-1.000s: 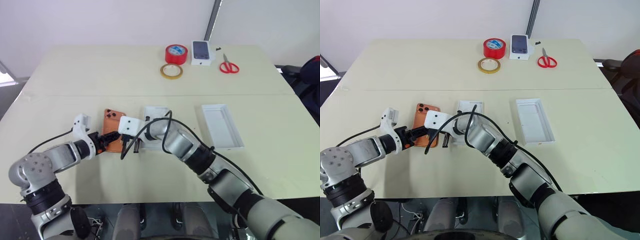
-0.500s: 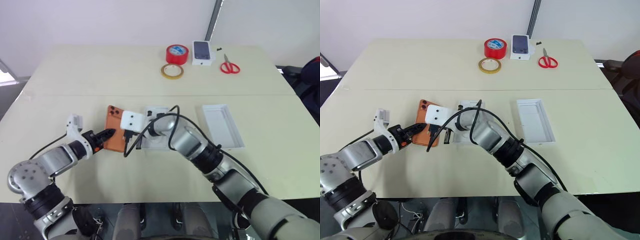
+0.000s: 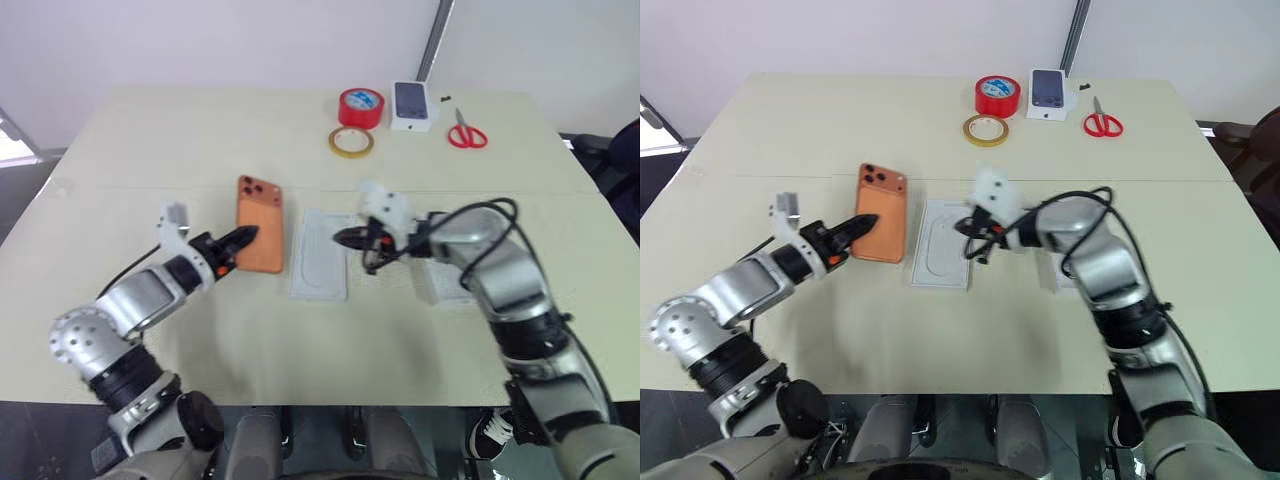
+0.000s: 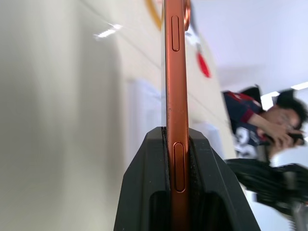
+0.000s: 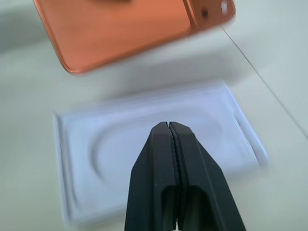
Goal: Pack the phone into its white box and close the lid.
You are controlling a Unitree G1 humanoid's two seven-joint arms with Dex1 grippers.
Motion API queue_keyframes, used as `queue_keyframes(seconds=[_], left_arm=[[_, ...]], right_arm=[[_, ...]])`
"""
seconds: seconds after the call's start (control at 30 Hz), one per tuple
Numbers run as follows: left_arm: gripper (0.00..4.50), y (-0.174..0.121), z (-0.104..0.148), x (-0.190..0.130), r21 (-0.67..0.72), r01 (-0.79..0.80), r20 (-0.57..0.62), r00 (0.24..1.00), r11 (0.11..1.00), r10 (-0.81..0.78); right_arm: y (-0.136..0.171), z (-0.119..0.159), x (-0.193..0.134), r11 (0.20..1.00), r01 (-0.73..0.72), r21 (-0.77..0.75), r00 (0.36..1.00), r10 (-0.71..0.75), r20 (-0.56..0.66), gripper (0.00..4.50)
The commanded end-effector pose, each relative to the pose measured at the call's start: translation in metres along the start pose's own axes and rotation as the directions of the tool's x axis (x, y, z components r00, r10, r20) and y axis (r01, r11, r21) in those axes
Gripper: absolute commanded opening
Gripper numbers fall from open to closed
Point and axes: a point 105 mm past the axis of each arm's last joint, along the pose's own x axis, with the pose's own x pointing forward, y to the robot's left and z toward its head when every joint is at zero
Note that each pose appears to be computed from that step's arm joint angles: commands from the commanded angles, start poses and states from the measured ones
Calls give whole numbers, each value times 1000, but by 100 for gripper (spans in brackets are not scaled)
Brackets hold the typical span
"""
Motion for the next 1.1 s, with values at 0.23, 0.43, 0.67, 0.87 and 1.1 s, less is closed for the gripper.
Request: queue_keyframes(seconds=[0.23,0.43,0.67,0.87,1.1], left_arm=[[3,-14,-28,38,-59,16,-88,996,998,-21],[3,-11,-43,48,-72,-14,-138,990,997,4],[3,-9,-52,54,-64,-41,-161,987,997,31],[278,-15,-51,52,-55,-12,-161,987,998,3],[447,-22,-49,40,29,19,-185,983,999,-13]], right_arm=[[-6,-19,-38,995,81,50,997,-81,3,0],[-17,-23,-45,988,145,47,989,-144,-14,0],[-20,-23,-44,987,154,36,988,-154,-10,0],[-20,-22,-40,989,149,27,989,-149,-8,0],[-21,-23,-38,989,149,7,989,-149,-19,0]])
